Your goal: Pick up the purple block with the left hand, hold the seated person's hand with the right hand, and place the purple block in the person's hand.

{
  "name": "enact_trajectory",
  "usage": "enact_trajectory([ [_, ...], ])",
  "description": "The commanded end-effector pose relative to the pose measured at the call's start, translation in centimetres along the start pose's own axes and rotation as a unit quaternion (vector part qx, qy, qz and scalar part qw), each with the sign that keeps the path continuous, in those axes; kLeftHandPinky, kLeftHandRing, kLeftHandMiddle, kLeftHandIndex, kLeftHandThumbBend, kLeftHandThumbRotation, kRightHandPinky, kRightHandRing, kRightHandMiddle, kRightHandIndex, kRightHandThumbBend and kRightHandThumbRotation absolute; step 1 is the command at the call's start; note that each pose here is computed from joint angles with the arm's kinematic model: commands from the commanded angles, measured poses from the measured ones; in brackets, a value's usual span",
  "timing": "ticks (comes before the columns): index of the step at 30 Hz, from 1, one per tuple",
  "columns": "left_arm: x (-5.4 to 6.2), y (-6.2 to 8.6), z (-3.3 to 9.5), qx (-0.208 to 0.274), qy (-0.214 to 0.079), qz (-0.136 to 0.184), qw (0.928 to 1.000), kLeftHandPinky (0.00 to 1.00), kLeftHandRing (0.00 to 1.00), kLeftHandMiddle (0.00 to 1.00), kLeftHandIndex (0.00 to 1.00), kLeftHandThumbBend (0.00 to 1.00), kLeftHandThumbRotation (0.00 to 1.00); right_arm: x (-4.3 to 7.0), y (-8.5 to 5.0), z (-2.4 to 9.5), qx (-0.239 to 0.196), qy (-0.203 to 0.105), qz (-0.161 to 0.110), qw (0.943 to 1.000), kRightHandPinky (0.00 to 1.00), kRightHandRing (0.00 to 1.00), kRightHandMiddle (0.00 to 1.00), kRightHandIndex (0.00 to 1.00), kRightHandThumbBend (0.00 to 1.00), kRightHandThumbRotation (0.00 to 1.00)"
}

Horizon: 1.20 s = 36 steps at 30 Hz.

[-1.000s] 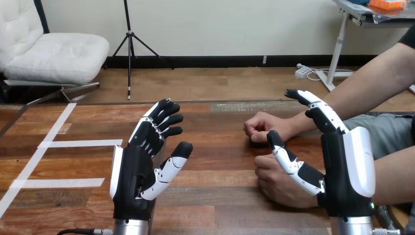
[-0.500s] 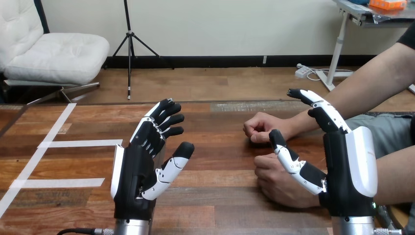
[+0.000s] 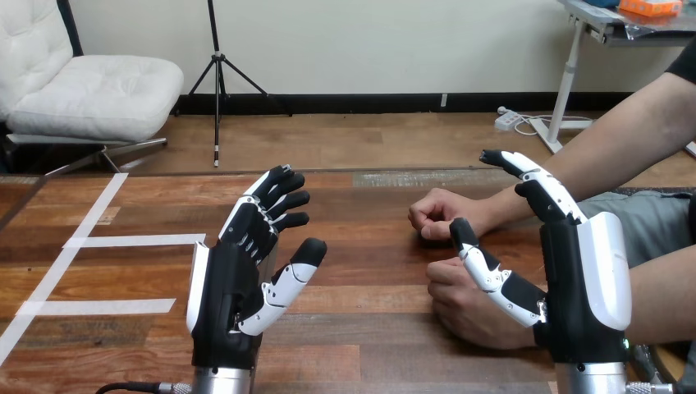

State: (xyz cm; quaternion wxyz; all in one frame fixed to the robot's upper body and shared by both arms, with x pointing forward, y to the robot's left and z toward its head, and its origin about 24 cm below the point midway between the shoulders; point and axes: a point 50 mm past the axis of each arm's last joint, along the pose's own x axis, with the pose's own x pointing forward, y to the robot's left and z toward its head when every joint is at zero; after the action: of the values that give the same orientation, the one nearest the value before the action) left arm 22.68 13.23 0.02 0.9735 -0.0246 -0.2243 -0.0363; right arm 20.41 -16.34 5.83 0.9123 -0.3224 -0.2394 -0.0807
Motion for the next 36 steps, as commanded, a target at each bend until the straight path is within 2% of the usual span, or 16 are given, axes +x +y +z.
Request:
enact_trajectory([
  [1, 2.0, -0.6, 1.1, -0.005, -0.05, -0.007, 0.9987, 0.7, 0.77, 0.81, 0.81, 0.71, 0.51, 1.5, -0.6, 1.1, 0.013, -0.034, -0.028, 0.9989, 0.75, 0.82, 0.83, 0.79, 0.44, 0.41],
  [15, 2.1, -0.1, 1.6, 0.015, -0.069, -0.012, 0.9974, 0.71, 0.79, 0.83, 0.83, 0.7, 0.51, 1.5, -0.6, 1.1, 0.011, -0.036, -0.028, 0.9989, 0.74, 0.82, 0.83, 0.79, 0.44, 0.4],
  [21, 2.2, 0.7, 2.1, 0.073, -0.083, -0.023, 0.9936, 0.75, 0.82, 0.84, 0.84, 0.71, 0.55, 1.4, -0.6, 1.0, 0.01, -0.035, -0.026, 0.999, 0.74, 0.82, 0.83, 0.79, 0.44, 0.39],
  [27, 2.6, 1.8, 2.9, 0.171, -0.102, -0.031, 0.9794, 0.82, 0.86, 0.87, 0.88, 0.69, 0.62, 1.4, -0.6, 1.0, 0.009, -0.035, -0.025, 0.999, 0.74, 0.82, 0.83, 0.79, 0.44, 0.39],
  [36, 3.3, 3.1, 3.5, 0.296, -0.119, -0.03, 0.9474, 0.87, 0.9, 0.91, 0.9, 0.66, 0.64, 1.4, -0.5, 1.0, 0.009, -0.031, -0.023, 0.9992, 0.74, 0.82, 0.83, 0.79, 0.44, 0.39],
])
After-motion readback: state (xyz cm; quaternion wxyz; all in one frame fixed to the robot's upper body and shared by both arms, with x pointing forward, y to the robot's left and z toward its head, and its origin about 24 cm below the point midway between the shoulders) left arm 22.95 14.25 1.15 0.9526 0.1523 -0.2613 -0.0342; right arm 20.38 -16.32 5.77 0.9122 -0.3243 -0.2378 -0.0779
